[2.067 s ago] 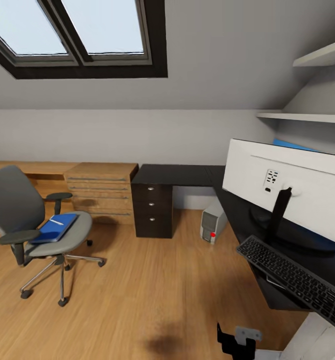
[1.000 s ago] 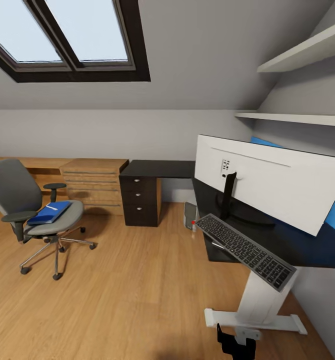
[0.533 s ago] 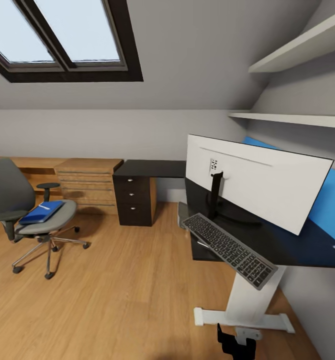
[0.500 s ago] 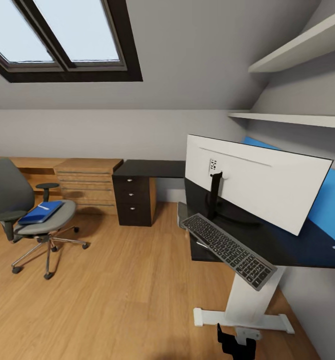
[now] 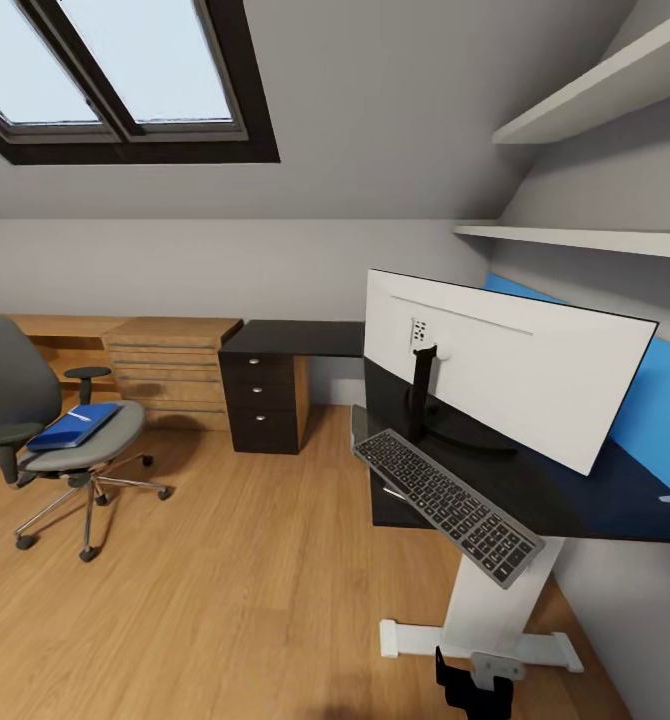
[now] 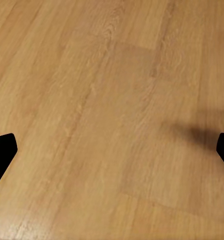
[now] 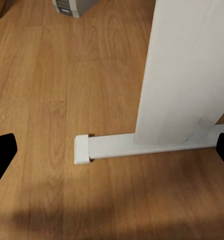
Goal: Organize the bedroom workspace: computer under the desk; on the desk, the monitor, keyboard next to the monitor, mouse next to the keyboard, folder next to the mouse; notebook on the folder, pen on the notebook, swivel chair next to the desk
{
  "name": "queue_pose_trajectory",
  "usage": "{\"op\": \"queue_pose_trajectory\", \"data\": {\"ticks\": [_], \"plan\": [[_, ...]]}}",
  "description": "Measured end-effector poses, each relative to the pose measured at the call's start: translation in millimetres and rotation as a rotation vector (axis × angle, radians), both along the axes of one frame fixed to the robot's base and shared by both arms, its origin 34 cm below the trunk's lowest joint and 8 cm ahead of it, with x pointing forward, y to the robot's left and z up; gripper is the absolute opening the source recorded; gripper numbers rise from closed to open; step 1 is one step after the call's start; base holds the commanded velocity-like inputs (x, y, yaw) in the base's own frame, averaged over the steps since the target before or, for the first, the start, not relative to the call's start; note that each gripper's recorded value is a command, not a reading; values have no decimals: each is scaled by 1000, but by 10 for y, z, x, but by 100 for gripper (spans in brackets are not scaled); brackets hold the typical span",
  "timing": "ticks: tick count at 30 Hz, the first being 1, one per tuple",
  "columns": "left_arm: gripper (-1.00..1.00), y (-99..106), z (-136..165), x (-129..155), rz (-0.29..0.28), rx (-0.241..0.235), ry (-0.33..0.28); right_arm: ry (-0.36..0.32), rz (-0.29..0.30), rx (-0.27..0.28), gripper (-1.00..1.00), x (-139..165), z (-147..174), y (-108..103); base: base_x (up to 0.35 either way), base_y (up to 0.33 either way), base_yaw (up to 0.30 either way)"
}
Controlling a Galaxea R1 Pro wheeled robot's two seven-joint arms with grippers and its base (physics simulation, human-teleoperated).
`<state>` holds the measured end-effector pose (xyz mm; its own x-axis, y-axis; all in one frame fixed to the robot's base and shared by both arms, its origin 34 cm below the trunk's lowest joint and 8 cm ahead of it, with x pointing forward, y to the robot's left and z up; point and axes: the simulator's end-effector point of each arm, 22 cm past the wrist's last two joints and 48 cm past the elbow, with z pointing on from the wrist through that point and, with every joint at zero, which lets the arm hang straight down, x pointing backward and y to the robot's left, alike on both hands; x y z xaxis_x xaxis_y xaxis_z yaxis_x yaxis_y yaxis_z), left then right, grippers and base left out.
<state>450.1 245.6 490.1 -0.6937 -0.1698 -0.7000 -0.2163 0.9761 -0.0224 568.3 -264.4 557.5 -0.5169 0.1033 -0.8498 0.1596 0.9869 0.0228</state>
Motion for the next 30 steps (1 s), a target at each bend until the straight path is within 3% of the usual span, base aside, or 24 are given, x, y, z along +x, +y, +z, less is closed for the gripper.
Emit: {"op": "queue_pose_trajectory", "data": {"ticks": [30], "plan": [[100, 6, 410, 16, 2, 2, 1, -2, -8, 3, 100, 19, 413, -7, 0, -1, 0]]}}
